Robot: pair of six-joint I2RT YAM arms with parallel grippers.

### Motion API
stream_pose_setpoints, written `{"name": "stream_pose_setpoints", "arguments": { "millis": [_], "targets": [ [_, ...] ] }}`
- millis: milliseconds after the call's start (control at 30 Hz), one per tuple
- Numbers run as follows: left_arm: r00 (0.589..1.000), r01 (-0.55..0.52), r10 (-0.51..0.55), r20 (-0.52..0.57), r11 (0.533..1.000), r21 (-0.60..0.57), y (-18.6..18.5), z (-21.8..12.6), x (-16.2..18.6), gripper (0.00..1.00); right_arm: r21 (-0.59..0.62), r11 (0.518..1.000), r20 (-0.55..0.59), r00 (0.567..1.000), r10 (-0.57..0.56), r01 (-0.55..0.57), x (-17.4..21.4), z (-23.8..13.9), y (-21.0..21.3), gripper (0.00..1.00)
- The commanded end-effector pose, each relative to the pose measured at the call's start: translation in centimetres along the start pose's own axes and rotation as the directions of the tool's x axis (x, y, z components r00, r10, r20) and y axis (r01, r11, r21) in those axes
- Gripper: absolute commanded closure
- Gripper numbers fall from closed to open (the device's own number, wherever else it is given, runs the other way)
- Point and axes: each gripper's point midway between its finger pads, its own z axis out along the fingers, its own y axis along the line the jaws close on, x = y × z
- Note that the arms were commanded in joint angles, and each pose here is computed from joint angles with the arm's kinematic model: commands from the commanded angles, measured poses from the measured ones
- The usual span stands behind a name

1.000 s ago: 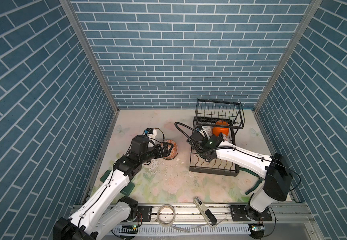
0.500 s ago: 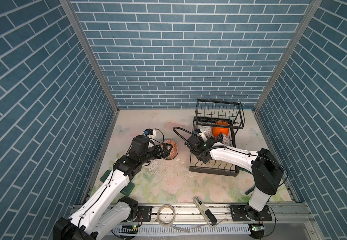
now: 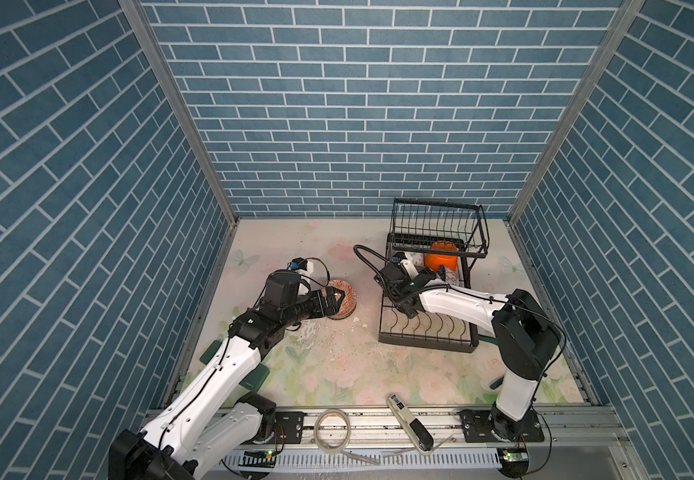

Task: Load the bowls into the dish rack
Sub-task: 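Carry the purple-striped bowl over the rack beside the blue-triangle bowl with the right gripper, then lower the purple-striped bowl into the rack slot with the right gripper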

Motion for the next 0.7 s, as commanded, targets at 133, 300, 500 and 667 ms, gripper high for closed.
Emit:
{"name": "stream_pose_setpoints", "arguments": {
  "millis": [133, 300, 500, 667],
  "targets": [
    [1.0, -0.016, 0.016, 0.006, 1.0, -0.017, 0.1, -0.3, -0.4, 0.0, 0.108, 0.994, 0.018, 1.0, -0.022, 0.02, -1.3, 0.9, -1.0, 1.0],
    [1.0, -0.02, 0.02, 0.005, 1.0, -0.02, 0.1, -0.4, -0.4, 0.0, 0.143, 0.989, 0.018, 0.999, -0.029, 0.026, -1.7, 1.0, -1.3, 1.0],
    [1.0, -0.02, 0.021, 0.003, 1.0, -0.024, 0.3, -0.4, -0.2, 0.0, 0.176, 0.984, 0.01, 1.0, -0.028, 0.025, -1.9, 1.3, -1.6, 1.0],
    [1.0, -0.02, 0.02, 0.003, 0.999, -0.025, 0.3, -0.4, -0.2, 0.0, 0.193, 0.981, 0.003, 1.0, -0.03, 0.029, -2.0, 1.6, -1.6, 1.0]
  ]
}}
